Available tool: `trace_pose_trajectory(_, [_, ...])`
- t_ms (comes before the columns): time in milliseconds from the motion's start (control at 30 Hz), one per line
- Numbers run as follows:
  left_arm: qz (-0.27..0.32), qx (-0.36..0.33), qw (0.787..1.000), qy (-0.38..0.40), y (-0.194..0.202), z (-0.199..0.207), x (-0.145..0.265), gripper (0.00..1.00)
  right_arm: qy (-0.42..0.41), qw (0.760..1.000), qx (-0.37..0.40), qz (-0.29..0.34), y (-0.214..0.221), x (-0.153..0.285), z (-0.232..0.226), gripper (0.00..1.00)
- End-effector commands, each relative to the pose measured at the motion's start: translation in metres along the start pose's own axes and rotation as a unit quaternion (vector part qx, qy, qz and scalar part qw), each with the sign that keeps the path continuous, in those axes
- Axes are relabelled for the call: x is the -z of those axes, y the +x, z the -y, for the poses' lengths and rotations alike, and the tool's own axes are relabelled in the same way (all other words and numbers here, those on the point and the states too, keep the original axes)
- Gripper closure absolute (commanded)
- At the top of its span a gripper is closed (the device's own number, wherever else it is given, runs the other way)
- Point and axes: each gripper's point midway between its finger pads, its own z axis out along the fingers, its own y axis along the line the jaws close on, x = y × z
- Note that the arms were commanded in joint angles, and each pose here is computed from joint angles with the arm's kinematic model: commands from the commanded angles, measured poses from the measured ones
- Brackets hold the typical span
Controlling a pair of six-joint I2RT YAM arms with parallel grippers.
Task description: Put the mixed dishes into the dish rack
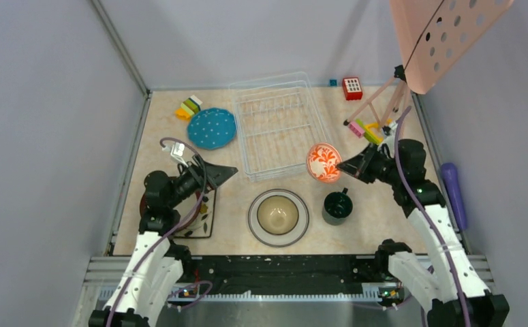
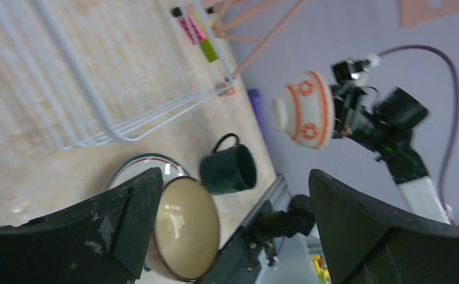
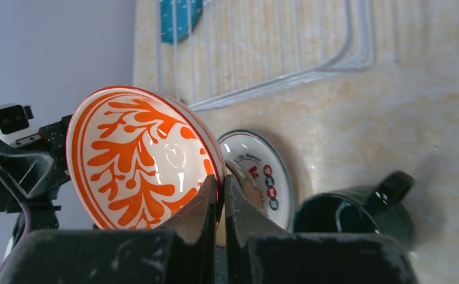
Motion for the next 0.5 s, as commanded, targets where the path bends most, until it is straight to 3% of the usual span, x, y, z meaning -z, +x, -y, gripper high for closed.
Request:
trace_pose_trajectory(0, [-0.03, -0.003, 0.994, 0.109, -0.011, 0.083, -0.003, 0.02, -0.163, 0.987, 0.01, 0.004, -0.026, -0.007, -0.067, 1.0])
trace_pose_trajectory(267, [-0.044, 0.056, 0.988, 0.137, 0.002, 0.123, -0.033, 0.02, -0.15, 0.988, 0.018, -0.009, -0.028, -0.022, -0.084, 1.0])
trace_pose_trajectory(467, [-0.069, 0.098, 0.985, 0.124, 0.019, 0.126, -0.059, 0.02, -0.159, 0.987, 0.02, -0.015, -0.026, -0.024, -0.096, 1.0])
